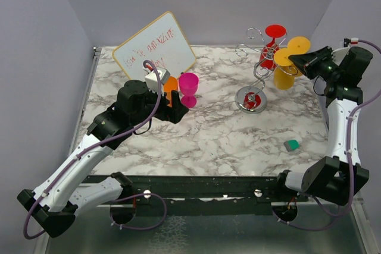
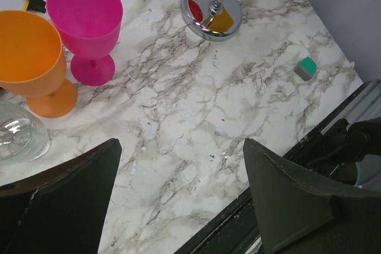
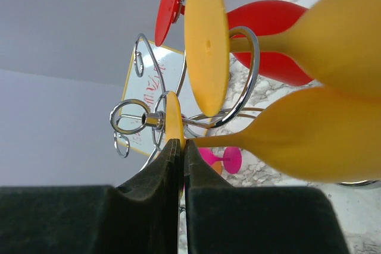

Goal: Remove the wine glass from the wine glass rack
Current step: Pick up the wine glass from the wine rack.

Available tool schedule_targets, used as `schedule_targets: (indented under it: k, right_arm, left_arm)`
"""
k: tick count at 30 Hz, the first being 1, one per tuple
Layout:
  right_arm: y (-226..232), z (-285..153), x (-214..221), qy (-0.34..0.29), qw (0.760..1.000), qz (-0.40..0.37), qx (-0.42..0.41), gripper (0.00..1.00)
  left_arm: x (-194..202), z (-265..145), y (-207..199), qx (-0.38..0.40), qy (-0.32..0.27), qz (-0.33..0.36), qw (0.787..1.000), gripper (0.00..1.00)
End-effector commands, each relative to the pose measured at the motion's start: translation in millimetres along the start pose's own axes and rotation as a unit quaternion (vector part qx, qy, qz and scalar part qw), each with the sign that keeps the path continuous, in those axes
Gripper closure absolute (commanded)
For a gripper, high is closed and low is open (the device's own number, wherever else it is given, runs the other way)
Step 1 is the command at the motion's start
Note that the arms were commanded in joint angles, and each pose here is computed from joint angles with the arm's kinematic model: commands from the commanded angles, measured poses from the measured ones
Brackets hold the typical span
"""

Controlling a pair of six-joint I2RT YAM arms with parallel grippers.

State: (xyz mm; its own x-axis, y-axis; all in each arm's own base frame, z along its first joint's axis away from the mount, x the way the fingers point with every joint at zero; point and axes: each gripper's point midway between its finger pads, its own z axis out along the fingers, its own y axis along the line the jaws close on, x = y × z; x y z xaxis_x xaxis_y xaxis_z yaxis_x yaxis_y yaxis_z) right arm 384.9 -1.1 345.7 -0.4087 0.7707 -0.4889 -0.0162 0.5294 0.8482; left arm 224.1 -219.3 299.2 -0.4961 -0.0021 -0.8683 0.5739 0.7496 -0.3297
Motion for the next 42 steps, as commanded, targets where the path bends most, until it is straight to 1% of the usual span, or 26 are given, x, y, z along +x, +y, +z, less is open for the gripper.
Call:
schedule_targets:
  k: [1, 2, 5, 15, 20, 25, 29, 34, 42]
  right_arm:
    - [11.7, -9.0, 2.3, 0.005, 1.000, 0.010, -0.028, 0.94]
    - [13.5, -10.3, 1.8, 0.004, 0.999, 0.012, -0.031, 0.97]
    - [17.2, -13.5, 1.7, 0.005, 0.999, 0.020, -0.037, 0.99]
    - [14.9, -21.2, 1.9, 0.006, 0.998, 0.043, -0.037, 0.99]
    - [27.7, -26.7, -3.2, 0.000, 0.997, 0.045, -0.056, 0.99]
    - [40.3, -33.2, -10.4, -0.014, 0.997, 0.027, -0.065, 0.99]
    - [39.7, -38.4, -12.8, -0.026, 0.998, 0.025, -0.049, 0.99]
    - [44.4, -47.2, -13.3, -0.035, 0.999, 0.002, -0.034, 0.99]
    - [48.3, -70.0, -16.3, -0.072, 0.997, -0.036, 0.022, 0.99]
  left_arm:
    - [-9.9, -7.8, 2.5, -0.011, -0.015, 0.003, 1.000, 0.15]
    - [-9.8, -7.8, 2.7, -0.012, -0.015, 0.003, 1.000, 0.15]
    - [-9.8, -8.2, 3.0, -0.013, -0.015, 0.003, 1.000, 0.15]
    - [-8.9, -9.5, 3.9, -0.014, -0.016, 0.004, 1.000, 0.15]
    - [-9.8, -10.5, 3.6, -0.015, -0.017, 0.004, 1.000, 0.15]
    - [-9.9, -11.0, 3.3, -0.014, -0.018, 0.004, 1.000, 0.15]
    - [-9.3, -11.2, 3.8, -0.015, -0.017, 0.003, 1.000, 0.15]
    - [-8.9, -12.4, 5.0, -0.018, -0.018, 0.005, 1.000, 0.15]
    - [-8.2, -12.4, 4.9, -0.017, -0.017, 0.005, 1.000, 0.15]
